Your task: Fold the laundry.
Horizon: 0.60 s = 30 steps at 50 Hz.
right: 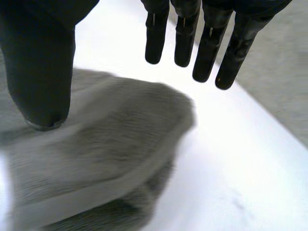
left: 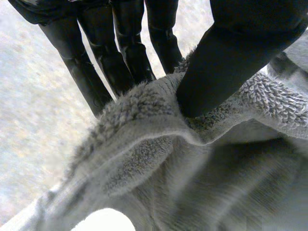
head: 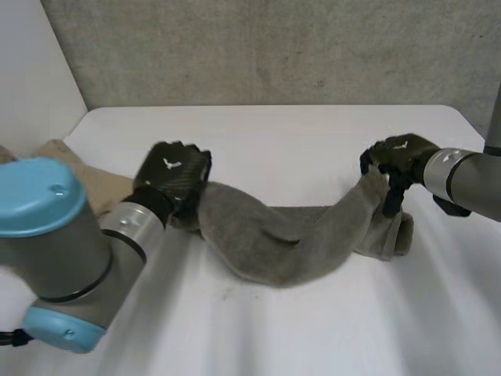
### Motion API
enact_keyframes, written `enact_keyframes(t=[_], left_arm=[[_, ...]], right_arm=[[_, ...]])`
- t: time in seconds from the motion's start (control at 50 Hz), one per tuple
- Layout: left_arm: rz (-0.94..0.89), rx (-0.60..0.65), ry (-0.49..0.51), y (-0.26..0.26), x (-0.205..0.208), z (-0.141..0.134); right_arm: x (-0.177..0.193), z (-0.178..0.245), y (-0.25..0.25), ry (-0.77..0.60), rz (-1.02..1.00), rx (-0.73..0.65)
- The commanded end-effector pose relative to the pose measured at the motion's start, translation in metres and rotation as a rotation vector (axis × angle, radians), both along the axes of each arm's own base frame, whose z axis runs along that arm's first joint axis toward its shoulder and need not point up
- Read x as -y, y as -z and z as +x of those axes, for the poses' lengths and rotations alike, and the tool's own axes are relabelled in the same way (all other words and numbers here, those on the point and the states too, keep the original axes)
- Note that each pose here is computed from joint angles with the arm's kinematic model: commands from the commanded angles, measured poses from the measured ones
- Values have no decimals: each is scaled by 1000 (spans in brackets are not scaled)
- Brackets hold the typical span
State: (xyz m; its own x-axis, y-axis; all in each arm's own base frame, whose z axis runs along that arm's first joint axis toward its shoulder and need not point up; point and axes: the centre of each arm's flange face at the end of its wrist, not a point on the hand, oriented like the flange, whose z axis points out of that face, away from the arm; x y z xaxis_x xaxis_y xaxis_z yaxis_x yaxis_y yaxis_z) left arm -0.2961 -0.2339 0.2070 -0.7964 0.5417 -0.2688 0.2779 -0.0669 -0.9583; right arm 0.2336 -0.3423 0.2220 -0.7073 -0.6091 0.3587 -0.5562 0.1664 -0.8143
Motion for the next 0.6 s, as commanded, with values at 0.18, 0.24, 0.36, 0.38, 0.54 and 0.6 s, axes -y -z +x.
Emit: enact_keyframes(t=[0.18, 0.24, 0.36, 0.38, 0.54, 0.6], left_arm=[[-1, 0, 5, -1, 2, -5], [-2, -3, -4, -3, 2, -1], [16, 8, -18, 3, 2, 5], [18, 7, -18, 3, 2, 5], [18, 7, -19, 3, 2, 5], [20, 7, -21, 4, 2, 6]], right_arm=[[-47, -17, -27, 47, -83, 25], [-65, -19, -8, -1, -10, -30], [-84, -26, 23, -39, 104, -99], [-83, -26, 25, -40, 103, -97], [-52, -18, 58, -17, 58, -54], [-38, -15, 63, 8, 37, -4]])
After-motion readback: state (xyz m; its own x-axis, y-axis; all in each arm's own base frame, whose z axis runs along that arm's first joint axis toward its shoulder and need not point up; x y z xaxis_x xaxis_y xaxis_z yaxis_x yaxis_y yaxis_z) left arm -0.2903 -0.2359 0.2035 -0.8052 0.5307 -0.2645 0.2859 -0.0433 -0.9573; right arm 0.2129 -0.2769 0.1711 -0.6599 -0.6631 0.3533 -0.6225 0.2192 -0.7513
